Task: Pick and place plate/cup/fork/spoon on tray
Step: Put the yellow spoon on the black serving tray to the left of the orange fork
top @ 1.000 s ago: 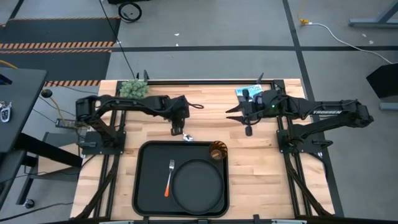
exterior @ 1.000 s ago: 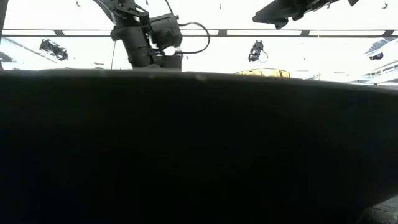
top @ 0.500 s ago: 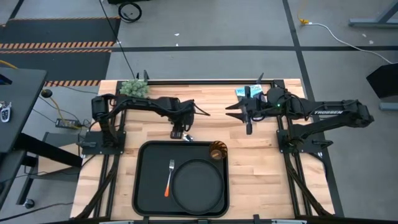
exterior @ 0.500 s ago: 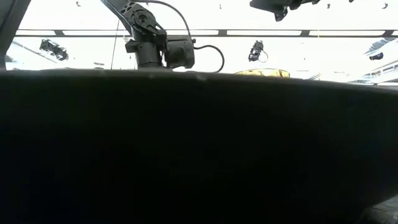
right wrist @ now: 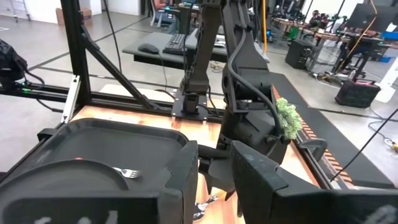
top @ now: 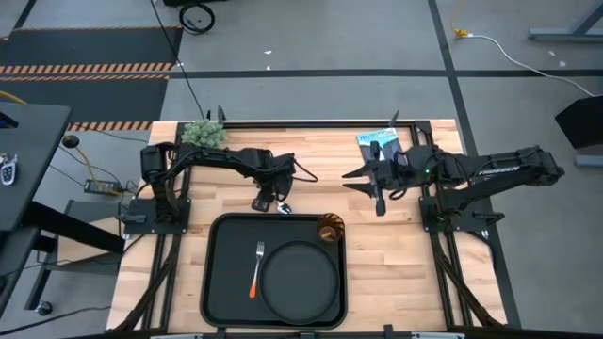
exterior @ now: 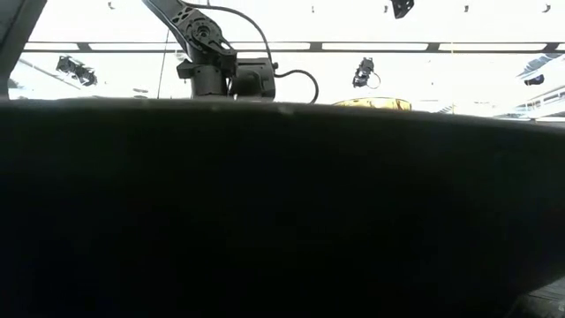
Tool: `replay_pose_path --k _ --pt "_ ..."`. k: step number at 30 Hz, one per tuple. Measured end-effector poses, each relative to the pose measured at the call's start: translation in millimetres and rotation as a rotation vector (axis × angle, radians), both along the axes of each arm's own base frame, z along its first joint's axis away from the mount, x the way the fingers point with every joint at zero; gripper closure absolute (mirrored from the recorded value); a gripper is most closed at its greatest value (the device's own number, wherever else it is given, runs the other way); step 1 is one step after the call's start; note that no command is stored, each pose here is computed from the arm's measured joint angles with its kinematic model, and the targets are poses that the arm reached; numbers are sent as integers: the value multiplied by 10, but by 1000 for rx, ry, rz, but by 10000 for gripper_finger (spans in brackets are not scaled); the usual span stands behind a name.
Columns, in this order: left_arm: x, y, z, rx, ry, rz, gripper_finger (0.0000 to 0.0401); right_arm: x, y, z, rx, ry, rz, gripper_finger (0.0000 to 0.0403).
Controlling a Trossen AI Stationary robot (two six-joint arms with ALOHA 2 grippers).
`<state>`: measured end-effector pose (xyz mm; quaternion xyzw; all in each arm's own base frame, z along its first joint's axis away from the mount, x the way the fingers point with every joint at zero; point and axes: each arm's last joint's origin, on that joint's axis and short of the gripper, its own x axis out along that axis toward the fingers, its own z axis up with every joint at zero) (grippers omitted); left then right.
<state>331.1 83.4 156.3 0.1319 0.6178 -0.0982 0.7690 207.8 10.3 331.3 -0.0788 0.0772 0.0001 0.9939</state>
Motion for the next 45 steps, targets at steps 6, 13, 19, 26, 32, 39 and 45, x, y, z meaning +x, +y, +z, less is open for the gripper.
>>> replay_pose_path --k 6,13,19,26,32,39,45 --pt "0 4 0 9 0 -38 225 -3 46 1 -3 -1 7 300" --pt "11 14 -103 24 37 -86 225 -3 49 1 12 -2 6 300" --pt "32 17 -197 67 80 -99 226 -3 48 0 15 -1 5 300" --pt "18 -5 -195 66 93 -118 272 -3 48 3 14 -3 5 300" --pt "9 -10 -196 68 103 -150 335 -3 48 3 13 -3 6 300" --pt "-7 1 -198 67 119 -39 344 -3 49 2 14 -3 8 300" --pt "-10 -21 -190 45 114 163 337 -2 49 7 11 -8 9 300"
